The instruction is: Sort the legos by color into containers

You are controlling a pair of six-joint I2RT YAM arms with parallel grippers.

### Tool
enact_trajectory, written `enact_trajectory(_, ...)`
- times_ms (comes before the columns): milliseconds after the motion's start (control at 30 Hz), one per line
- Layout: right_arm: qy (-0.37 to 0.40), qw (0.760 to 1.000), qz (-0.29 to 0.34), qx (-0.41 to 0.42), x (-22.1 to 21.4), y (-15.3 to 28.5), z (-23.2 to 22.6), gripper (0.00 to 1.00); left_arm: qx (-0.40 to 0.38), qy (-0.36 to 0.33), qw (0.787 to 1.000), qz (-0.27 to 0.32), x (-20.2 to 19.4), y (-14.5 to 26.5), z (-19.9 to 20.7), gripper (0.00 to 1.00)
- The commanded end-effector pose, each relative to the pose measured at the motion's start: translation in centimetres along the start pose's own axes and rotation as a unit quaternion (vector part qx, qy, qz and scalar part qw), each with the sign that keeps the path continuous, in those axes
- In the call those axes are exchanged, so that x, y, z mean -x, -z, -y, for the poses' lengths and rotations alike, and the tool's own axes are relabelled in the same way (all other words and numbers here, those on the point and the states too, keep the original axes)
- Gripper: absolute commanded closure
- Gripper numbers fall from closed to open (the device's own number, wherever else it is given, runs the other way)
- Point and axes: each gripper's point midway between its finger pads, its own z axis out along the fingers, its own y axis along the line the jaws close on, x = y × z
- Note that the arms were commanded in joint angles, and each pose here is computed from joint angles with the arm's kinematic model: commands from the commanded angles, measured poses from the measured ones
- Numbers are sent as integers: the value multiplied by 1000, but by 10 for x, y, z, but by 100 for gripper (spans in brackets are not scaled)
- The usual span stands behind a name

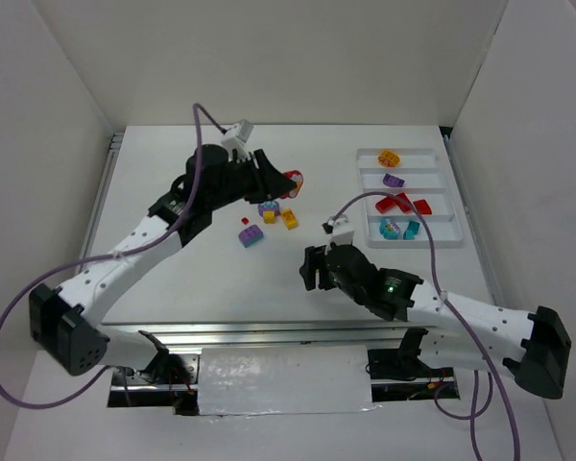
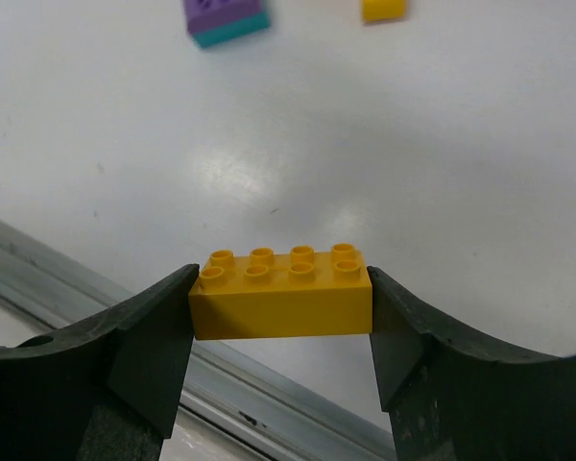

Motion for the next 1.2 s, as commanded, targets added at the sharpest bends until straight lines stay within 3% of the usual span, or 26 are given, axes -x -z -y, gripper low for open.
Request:
enact_trajectory(0,-112,990,52,-73,27,23,36,100,-70,-35,997,-1,13,-52,18,100)
enact_trajectory(67,-164,975,82,-125,39,46,63,100,-73,-40,996,-40,-5,-97,4,100)
enact_trajectory(133,-225,959,119,-125,53,71,72,100,-100,-72,992,-34,6,-123,22,100)
enact_trajectory(167,-236,955,123,-134,54,83,79,100,-92,-79,991,-57,-18,-152,12,100)
enact_trajectory(233,-274,941,161,-119,68,107,87,100,-94,-115,988,-37,-7,-177,29,100)
enact_trajectory(267,-283,937,173,-112,76,118,89,100,-86,-119,987,-62,-34,-205,18,100)
enact_trajectory(300,-288,933,188,-106,80,131,93,100,-102,-136,985,-43,-20,-215,36,100)
enact_trajectory(367,-295,928,201,-103,89,148,98,100,-77,-141,985,-69,-52,-253,15,99)
enact_trajectory(400,-295,928,207,-97,92,154,99,100,-93,-159,982,-48,-39,-261,30,95)
enact_trajectory(467,-295,928,210,-92,98,165,99,100,-97,-172,979,-54,-63,-287,19,94)
enact_trajectory(900,-289,934,204,-52,99,187,94,100,-83,-253,962,54,-82,-341,6,77)
enact_trajectory(1033,-287,936,199,-40,96,185,90,100,-66,-269,959,61,-91,-351,-5,71)
enact_trajectory(1167,-283,938,196,-38,94,182,89,100,-68,-277,957,60,-99,-357,-11,57)
